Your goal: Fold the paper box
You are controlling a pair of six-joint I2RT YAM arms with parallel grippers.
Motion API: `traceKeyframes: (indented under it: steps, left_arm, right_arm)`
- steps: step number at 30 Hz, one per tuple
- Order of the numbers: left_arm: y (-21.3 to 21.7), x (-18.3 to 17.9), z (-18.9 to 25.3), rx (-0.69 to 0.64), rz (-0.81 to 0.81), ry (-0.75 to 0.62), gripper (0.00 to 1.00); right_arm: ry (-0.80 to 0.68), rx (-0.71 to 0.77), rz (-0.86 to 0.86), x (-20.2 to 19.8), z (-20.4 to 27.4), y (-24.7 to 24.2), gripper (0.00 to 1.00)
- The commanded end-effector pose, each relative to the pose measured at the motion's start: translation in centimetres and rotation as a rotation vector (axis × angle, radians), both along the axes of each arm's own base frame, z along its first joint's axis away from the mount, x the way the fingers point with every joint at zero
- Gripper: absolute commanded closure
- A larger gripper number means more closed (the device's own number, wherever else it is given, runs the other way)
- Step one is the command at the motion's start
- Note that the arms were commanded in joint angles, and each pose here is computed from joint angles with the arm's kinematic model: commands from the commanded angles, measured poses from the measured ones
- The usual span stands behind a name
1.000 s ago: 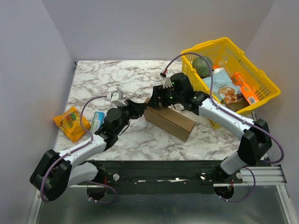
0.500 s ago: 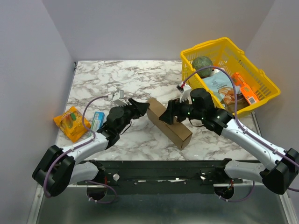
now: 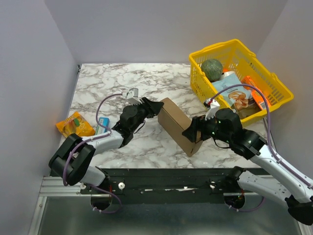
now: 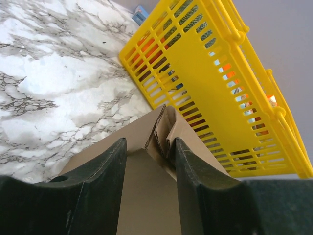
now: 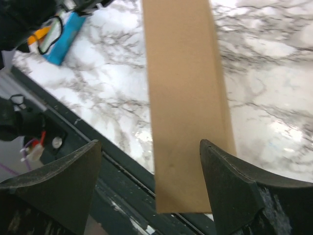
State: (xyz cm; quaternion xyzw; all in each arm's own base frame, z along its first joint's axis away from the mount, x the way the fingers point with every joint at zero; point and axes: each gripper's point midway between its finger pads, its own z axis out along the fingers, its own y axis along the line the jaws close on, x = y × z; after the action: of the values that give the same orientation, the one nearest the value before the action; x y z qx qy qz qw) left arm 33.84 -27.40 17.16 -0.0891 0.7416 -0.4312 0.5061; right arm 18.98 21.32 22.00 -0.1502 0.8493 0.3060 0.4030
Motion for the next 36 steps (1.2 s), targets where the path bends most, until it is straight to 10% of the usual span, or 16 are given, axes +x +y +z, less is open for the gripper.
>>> traceKeyframes:
  steps: [1,36]
  left_arm:
    - [7.0,-10.8,-21.2,0.517,-0.092,0.59,0.62]
    - [8.3,-10.8,-21.9,0.566,-0.056,0.577,0.68]
  right_arm:
    - [0.034,-0.168,-0.151,0.1,-3.4,-4.1,0.11]
    - [0.117,-0.032,-0.236,-4.0,-4.1,-6.7,0.3]
